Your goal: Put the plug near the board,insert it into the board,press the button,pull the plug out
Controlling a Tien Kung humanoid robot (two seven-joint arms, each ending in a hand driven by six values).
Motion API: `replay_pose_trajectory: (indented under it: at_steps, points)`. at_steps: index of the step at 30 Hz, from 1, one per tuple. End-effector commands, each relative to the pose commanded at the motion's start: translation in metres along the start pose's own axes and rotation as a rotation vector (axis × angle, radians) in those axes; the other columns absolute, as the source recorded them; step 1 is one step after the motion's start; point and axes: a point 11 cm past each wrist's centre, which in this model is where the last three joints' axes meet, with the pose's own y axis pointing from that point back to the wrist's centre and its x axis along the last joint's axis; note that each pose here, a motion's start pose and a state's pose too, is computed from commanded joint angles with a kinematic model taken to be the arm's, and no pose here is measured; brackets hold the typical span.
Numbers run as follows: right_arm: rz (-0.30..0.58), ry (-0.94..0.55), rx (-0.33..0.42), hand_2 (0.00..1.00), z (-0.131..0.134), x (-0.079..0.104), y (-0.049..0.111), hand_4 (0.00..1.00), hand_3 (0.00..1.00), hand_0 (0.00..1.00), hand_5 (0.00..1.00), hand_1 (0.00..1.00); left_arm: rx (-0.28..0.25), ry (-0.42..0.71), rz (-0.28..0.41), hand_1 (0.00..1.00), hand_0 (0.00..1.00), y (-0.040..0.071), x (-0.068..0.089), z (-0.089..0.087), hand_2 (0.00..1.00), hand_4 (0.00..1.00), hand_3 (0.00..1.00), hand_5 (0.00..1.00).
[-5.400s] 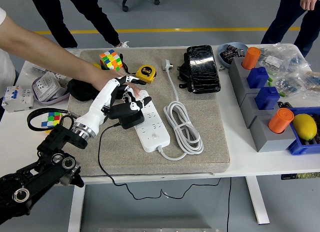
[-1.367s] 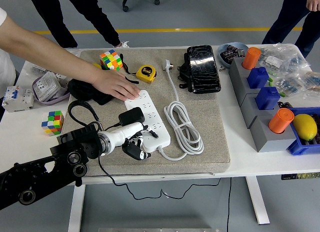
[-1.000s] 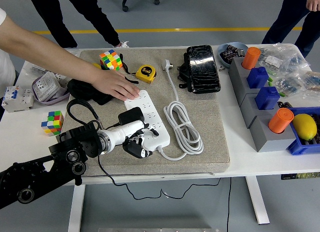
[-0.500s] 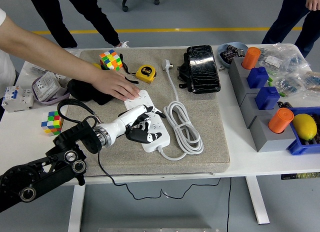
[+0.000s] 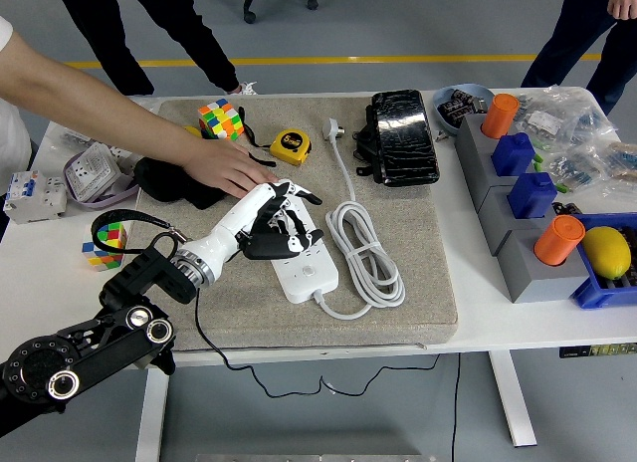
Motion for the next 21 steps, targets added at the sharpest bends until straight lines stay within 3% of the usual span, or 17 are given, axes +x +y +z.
replay_pose_trajectory:
  at_steps: [1, 2, 7, 8, 13, 14, 20, 21]
  points:
    - [0.0, -0.002, 0.0, 0.636, 0.0, 0.0, 0.0, 0.927, 0.544, 0.571, 0.487, 0.651, -0.009, -0.001, 0.012, 0.446, 0.307, 0.0, 0.001, 0.0, 0.494, 0.796, 0.604, 0.196]
    - [0.0, -0.002, 0.0, 0.636, 0.0, 0.0, 0.0, 0.928, 0.544, 0.571, 0.486, 0.65, -0.016, -0.004, 0.022, 0.574, 0.529, 0.0, 0.002, 0.0, 0.556, 0.863, 0.581, 0.246]
    - [0.0, -0.004, 0.001, 0.636, 0.0, 0.0, 0.0, 0.928, 0.544, 0.571, 0.486, 0.65, -0.038, -0.038, 0.062, 0.574, 0.529, -0.001, 0.008, 0.0, 0.556, 0.863, 0.581, 0.246]
    - [0.0, -0.004, 0.001, 0.636, 0.0, 0.0, 0.0, 0.927, 0.545, 0.572, 0.486, 0.651, -0.041, -0.047, 0.069, 0.682, 0.694, -0.001, 0.009, 0.0, 0.667, 0.937, 0.625, 0.28]
    - [-0.002, -0.004, -0.001, 0.636, 0.001, -0.001, 0.0, 0.927, 0.545, 0.572, 0.486, 0.651, -0.044, -0.11, 0.094, 0.682, 0.694, -0.001, 0.013, -0.003, 0.667, 0.937, 0.625, 0.28]
    - [-0.002, -0.004, -0.001, 0.637, 0.001, -0.001, 0.0, 0.927, 0.544, 0.57, 0.486, 0.651, -0.044, -0.123, 0.096, 0.735, 0.745, -0.001, 0.013, -0.004, 0.738, 0.957, 0.674, 0.296]
    - [-0.003, -0.005, -0.004, 0.637, 0.002, -0.002, 0.0, 0.927, 0.544, 0.57, 0.486, 0.651, -0.036, -0.21, 0.111, 0.735, 0.745, -0.002, 0.016, -0.008, 0.738, 0.957, 0.674, 0.296]
    - [-0.003, -0.004, -0.003, 0.636, 0.002, -0.002, 0.0, 0.928, 0.544, 0.571, 0.486, 0.65, -0.032, -0.221, 0.113, 0.782, 0.782, -0.002, 0.017, -0.009, 0.802, 0.998, 0.777, 0.329]
